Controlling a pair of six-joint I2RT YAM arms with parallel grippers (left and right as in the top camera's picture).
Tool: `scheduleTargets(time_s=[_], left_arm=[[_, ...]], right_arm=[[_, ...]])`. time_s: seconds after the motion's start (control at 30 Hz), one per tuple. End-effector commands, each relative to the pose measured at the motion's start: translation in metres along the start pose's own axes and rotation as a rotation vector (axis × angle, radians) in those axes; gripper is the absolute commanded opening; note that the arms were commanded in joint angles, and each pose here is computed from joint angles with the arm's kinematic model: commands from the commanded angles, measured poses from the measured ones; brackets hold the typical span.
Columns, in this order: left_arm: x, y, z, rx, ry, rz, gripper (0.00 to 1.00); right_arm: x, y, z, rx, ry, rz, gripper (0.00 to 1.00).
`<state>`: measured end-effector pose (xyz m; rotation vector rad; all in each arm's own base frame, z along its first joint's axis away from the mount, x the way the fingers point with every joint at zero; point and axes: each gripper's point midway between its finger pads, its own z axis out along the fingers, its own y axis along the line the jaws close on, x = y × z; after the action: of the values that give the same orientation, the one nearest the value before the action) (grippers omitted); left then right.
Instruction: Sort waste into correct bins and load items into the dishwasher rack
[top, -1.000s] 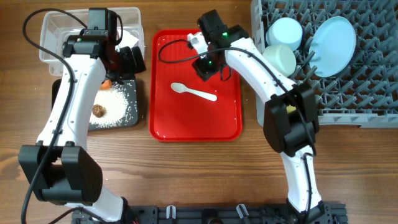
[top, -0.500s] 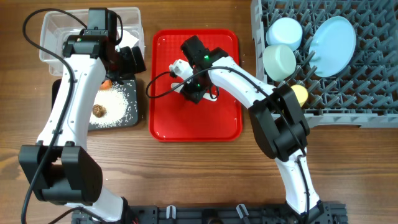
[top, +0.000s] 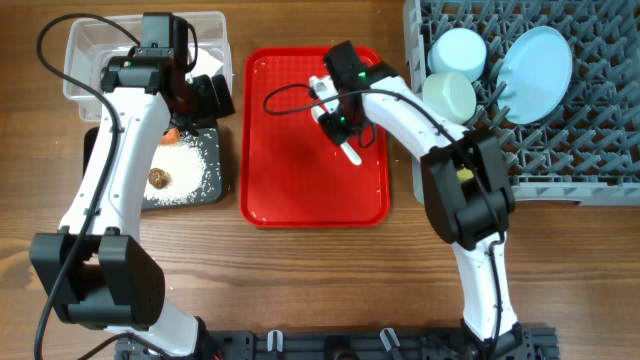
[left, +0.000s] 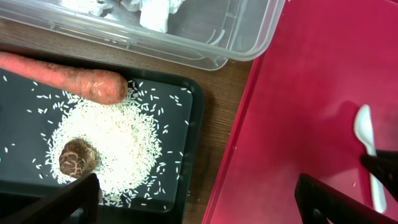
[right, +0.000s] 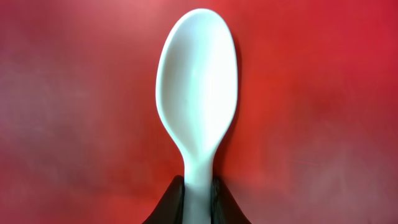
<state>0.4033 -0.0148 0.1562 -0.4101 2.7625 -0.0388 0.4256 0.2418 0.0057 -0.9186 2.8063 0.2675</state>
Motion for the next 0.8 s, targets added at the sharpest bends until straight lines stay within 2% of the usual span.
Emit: scheduleTargets(time_s=[0.0, 0.1, 0.17, 0.3, 0.4, 0.57, 0.77], left_arm=[[-0.001, 0.0, -0.001, 0.008, -0.004, 0.001, 1.0], [-0.001, 0.0, -0.001, 0.007, -0.004, 0.001, 1.0], [-0.001, 0.0, -0.001, 0.008, -0.004, 0.001, 1.0], [-0.001, 0.0, -0.001, 0.008, -0.004, 0.001, 1.0], [-0.001, 0.0, -0.001, 0.007, -0.005, 0.001, 1.0], [-0.001, 0.0, -0.001, 0.008, -0.004, 0.001, 1.0], [-0.001, 0.0, -0.001, 0.007, -0.004, 0.001, 1.0]], right_arm=[[-0.028, -0.01, -0.073, -0.04, -0.153, 0.121, 0.04], [-0.041, -0.023, -0.146, -0.014, -0.303, 0.174, 0.04], [-0.036, -0.043, -0.206, 0.044, -0.409, 0.236, 0.04], [0.011, -0.099, -0.273, 0.263, -0.444, 0.405, 0.04], [0.054, -0.136, -0.276, 0.356, -0.344, 0.508, 0.04], [0.106, -0.175, -0.234, 0.367, -0.216, 0.627, 0.04], [0.14, -0.206, -0.205, 0.388, -0.187, 0.691, 0.04]])
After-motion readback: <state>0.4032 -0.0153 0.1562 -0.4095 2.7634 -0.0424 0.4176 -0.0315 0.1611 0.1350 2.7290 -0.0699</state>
